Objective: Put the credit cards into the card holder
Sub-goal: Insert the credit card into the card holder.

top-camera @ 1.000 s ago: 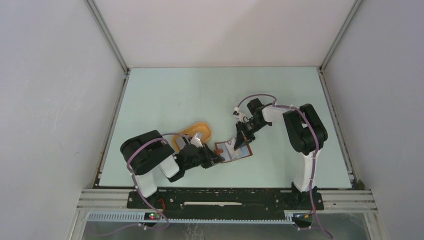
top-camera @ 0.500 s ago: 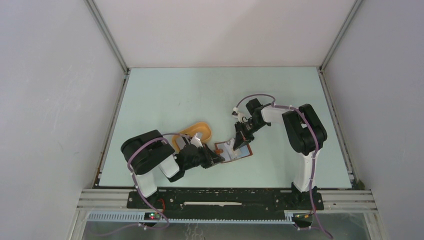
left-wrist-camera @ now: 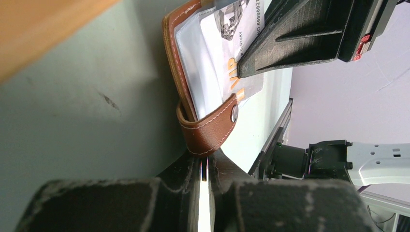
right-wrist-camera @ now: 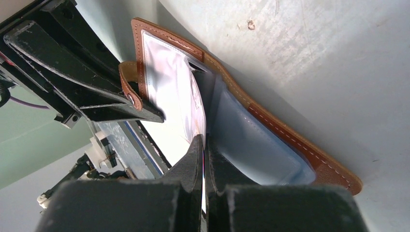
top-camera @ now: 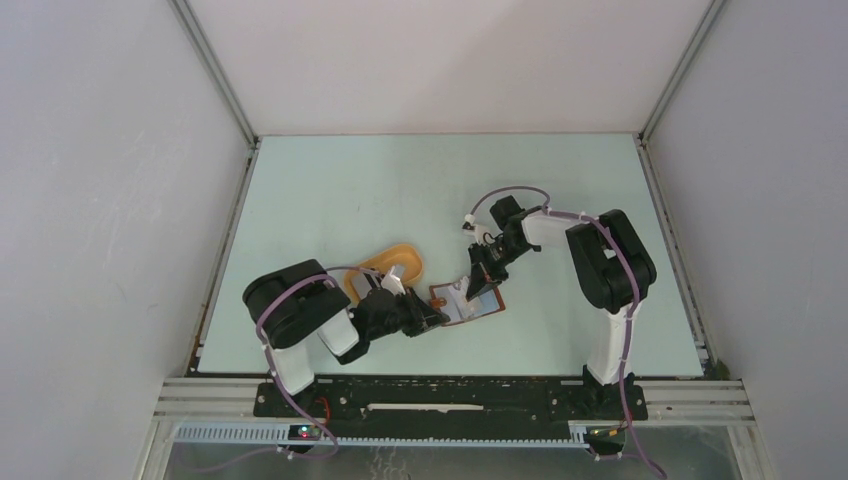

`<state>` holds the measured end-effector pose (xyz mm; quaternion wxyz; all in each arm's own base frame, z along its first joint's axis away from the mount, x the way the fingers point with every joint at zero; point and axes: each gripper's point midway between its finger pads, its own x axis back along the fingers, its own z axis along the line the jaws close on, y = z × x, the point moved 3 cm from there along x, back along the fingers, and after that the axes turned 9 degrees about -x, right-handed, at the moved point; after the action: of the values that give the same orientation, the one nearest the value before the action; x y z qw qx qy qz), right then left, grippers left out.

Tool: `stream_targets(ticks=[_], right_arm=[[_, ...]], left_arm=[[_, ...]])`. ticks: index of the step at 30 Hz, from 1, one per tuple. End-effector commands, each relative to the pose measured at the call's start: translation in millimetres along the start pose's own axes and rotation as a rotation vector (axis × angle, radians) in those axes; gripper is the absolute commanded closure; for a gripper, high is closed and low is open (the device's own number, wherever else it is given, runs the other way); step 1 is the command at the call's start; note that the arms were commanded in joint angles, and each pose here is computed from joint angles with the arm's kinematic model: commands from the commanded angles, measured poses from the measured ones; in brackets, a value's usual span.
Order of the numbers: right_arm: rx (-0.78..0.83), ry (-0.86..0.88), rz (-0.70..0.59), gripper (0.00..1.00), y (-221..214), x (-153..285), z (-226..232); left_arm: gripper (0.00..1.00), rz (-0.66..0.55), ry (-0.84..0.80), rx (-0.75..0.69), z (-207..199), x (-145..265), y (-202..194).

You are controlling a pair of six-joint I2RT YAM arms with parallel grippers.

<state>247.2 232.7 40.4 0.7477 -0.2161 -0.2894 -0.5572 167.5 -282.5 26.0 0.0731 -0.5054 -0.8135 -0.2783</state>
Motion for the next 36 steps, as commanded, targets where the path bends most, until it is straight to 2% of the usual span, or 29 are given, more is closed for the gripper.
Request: stream_targets(ticks=[1, 36], right_arm=[[0.085, -0.176, -0.078, 1.0, 15.3, 2.9, -22.3], [0.085, -0.236, -0.066, 1.0, 12.6, 5.7, -27.5]], left_arm=[[0.89, 0.026, 0.079, -0.028, 21.5, 2.9, -9.2], [0.9, 0.032, 0.071, -0.027, 21.8, 1.6, -10.5]])
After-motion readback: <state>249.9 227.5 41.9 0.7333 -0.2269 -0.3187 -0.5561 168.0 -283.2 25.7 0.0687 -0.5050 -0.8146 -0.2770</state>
